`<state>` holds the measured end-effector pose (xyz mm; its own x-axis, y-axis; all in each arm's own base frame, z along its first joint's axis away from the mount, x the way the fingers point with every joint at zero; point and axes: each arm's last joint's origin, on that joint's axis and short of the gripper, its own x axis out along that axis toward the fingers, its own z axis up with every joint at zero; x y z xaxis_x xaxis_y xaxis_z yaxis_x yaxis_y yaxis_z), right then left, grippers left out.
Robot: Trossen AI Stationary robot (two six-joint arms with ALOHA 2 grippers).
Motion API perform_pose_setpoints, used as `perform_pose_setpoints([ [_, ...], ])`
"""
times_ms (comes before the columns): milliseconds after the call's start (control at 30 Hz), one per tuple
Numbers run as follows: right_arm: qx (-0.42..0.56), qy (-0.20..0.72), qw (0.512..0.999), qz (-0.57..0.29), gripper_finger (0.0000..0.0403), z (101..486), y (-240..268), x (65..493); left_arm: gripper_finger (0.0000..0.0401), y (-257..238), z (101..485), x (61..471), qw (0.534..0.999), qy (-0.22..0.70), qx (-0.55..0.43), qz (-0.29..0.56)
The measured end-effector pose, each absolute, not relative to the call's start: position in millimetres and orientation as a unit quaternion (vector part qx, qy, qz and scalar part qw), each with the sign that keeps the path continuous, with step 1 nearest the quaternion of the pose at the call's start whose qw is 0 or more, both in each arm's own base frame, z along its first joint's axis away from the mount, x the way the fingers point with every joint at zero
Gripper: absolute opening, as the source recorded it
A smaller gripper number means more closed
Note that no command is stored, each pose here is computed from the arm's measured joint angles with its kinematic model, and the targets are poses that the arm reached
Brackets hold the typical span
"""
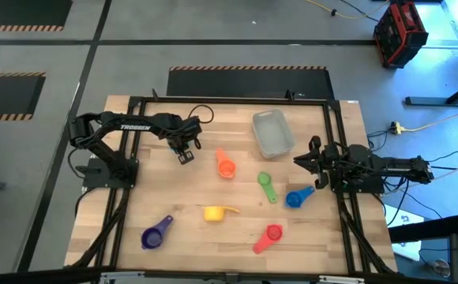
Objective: Nest measuring cups in basket
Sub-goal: Put the light blue measuring cup into the gray bin
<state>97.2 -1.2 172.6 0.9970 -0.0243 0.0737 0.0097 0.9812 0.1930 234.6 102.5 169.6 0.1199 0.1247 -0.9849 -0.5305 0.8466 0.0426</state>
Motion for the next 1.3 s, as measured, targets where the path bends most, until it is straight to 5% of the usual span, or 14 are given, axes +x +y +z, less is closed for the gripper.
perform_pose_setpoints([
  [567,0.239,-0.122,0.953,-0.139,0.0222,182,-11,94,0.0002,78,176,264,0.800,0.546,-0.110,0.222],
  [967,0.250,-0.147,0.945,-0.149,0.0219,206,-15,95,0.0002,59,202,306,0.910,0.342,-0.035,0.230],
  [1300,0.252,-0.087,0.940,-0.212,0.0219,235,-28,119,0.0002,42,220,321,0.942,0.250,0.043,0.219],
])
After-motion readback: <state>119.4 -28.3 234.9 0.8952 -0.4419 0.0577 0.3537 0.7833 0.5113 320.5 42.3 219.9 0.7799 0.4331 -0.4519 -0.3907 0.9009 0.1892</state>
